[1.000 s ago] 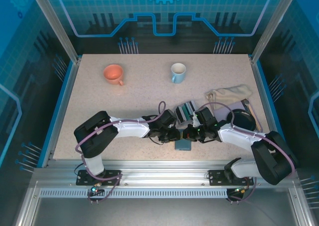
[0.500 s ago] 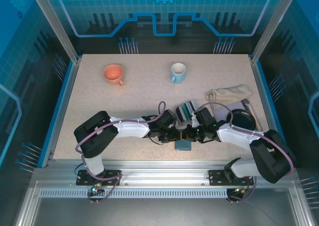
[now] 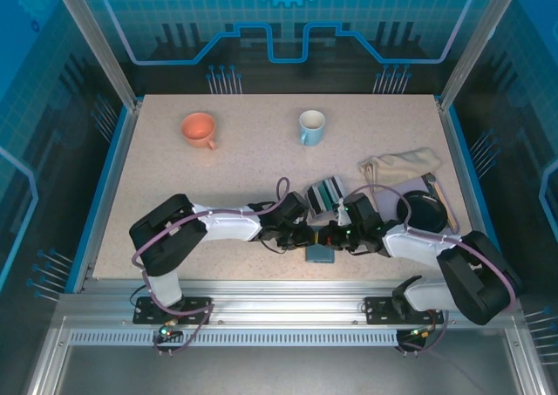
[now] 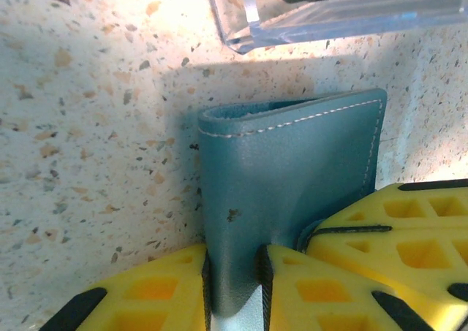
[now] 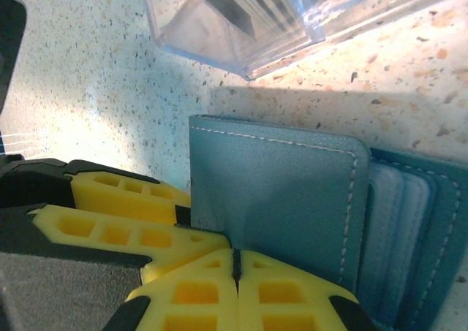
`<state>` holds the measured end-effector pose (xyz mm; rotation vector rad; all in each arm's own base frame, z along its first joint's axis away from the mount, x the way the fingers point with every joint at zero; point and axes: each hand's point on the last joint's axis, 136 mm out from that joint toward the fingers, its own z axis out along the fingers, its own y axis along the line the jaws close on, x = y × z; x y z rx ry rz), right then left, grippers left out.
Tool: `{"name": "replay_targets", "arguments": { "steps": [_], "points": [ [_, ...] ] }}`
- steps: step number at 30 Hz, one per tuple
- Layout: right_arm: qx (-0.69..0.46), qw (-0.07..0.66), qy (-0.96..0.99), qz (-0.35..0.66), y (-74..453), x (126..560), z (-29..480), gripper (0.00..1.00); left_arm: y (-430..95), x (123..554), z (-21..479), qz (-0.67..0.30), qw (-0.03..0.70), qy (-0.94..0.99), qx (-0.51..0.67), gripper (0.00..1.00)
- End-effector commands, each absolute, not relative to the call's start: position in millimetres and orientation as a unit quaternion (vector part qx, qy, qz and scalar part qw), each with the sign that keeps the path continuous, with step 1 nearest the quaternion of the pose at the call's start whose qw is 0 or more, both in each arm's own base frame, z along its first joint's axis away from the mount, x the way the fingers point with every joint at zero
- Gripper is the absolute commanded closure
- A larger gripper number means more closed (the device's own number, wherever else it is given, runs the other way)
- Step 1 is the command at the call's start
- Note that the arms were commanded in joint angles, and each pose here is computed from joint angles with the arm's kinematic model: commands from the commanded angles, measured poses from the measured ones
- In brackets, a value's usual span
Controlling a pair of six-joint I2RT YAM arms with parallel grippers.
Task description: Put the credit cards into the card holder
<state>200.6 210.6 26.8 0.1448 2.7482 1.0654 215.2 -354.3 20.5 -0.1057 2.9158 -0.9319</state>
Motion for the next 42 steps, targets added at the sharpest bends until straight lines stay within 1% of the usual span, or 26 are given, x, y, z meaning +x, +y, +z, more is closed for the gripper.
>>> {"name": "replay_targets", "arguments": {
  "steps": [1, 3, 6, 7, 9, 10, 11, 13, 15, 16, 17, 18, 19, 20, 21, 24, 28, 34, 36, 38, 40, 42],
  "points": [
    [0.074, 0.053, 0.953, 0.289, 183.2, 173.9, 2.0, 0.92, -350.1, 205.7, 17.7, -0.299, 0.032, 0.953, -0.037, 0.75],
    [0.056, 0.098, 0.945, 0.307, 187.4, 189.4, 37.2, 0.81, -345.7, 208.7, 24.8, -0.294, 0.047, 0.954, -0.038, 0.74],
    [0.034, 0.188, 0.93, 0.313, 180.1, 213.3, 96.2, 0.52, -335.5, 215.6, 42.4, -0.285, 0.084, 0.954, -0.039, 0.66],
    [0.038, 0.224, 0.929, 0.293, 167.8, 221.1, 112.7, 0.42, -329.9, 218.4, 49.9, -0.278, 0.1, 0.955, -0.038, 0.61],
    [0.043, 0.292, 0.928, 0.228, 137.6, 235.3, 135.0, 0.29, -316.2, 224.3, 64.5, -0.26, 0.135, 0.955, -0.04, 0.52],
    [0.055, 0.321, 0.929, 0.175, 114.9, 241.7, 140.8, 0.25, -306.3, 227.8, 72.6, -0.244, 0.157, 0.956, -0.04, 0.48],
    [0.061, 0.341, 0.929, 0.128, 96.3, 246.6, 145.7, 0.23, -296.2, 230.8, 77.3, -0.226, 0.176, 0.957, -0.04, 0.44],
    [0.046, 0.385, 0.921, 0.027, 62.1, 259.9, 156.6, 0.2, -266.6, 239.4, 95.3, -0.178, 0.231, 0.956, -0.04, 0.31],
    [0.046, 0.421, 0.904, -0.065, 33.1, 273.5, 163.3, 0.18, -231.8, 249.4, 112.6, -0.118, 0.286, 0.95, -0.045, 0.21],
    [0.025, 0.434, 0.895, -0.098, 25.8, 280.6, 163.0, 0.16, -213.2, 254.6, 121.9, -0.09, 0.312, 0.945, -0.047, 0.15],
    [0.011, 0.449, 0.886, -0.119, 21.8, 289.4, 165.7, 0.15, -197.2, 259.5, 129.6, -0.069, 0.33, 0.94, -0.051, 0.04],
    [0.004, 0.455, 0.881, -0.133, 17.2, 295.9, 163.1, 0.14, -178.1, 265.3, 136.0, -0.049, 0.345, 0.936, -0.06, 0.01],
    [0.016, 0.455, 0.881, -0.129, 11.2, 302.0, 159.5, 0.11, -156.8, 270.2, 142.2, -0.031, 0.357, 0.931, -0.077, 0.01],
    [0.027, 0.454, 0.881, -0.127, 6.8, 306.0, 156.0, 0.06, -138.1, 274.5, 147.2, -0.016, 0.367, 0.925, -0.093, 0.01],
    [0.036, 0.458, 0.878, -0.136, 0.5, 311.5, 153.3, 0.04, -116.9, 278.5, 152.2, 0.002, 0.379, 0.919, -0.111, 0.01],
    [0.024, 0.467, 0.867, -0.171, -7.5, 326.9, 147.3, 0.04, -61.7, 284.0, 168.0, 0.053, 0.426, 0.889, -0.158, 0.01],
    [0.019, 0.489, 0.861, -0.139, -5.2, 353.1, 128.1, 0.03, -1.6, 284.4, 164.6, 0.093, 0.432, 0.868, -0.227, 0.01],
    [-0.032, 0.525, 0.845, -0.097, 13.7, 381.1, 120.5, 0.04, 36.4, 293.9, 148.9, 0.161, 0.45, 0.848, -0.227, 0.01],
    [-0.045, 0.527, 0.844, -0.089, 16.2, 388.2, 113.9, 0.04, 39.9, 300.7, 138.8, 0.163, 0.47, 0.84, -0.216, 0.01],
    [-0.06, 0.529, 0.844, -0.058, 24.1, 393.2, 113.4, 0.05, 39.5, 307.6, 132.6, 0.163, 0.497, 0.83, -0.196, 0.01],
    [-0.067, 0.557, 0.827, -0.027, 32.1, 394.9, 115.7, 0.05, 39.6, 312.8, 124.2, 0.149, 0.521, 0.819, -0.191, 0.01],
    [-0.082, 0.565, 0.821, -0.019, 37.8, 394.1, 107.9, 0.06, 38.9, 316.8, 119.0, 0.141, 0.532, 0.814, -0.185, 0.01]
  ]
}}
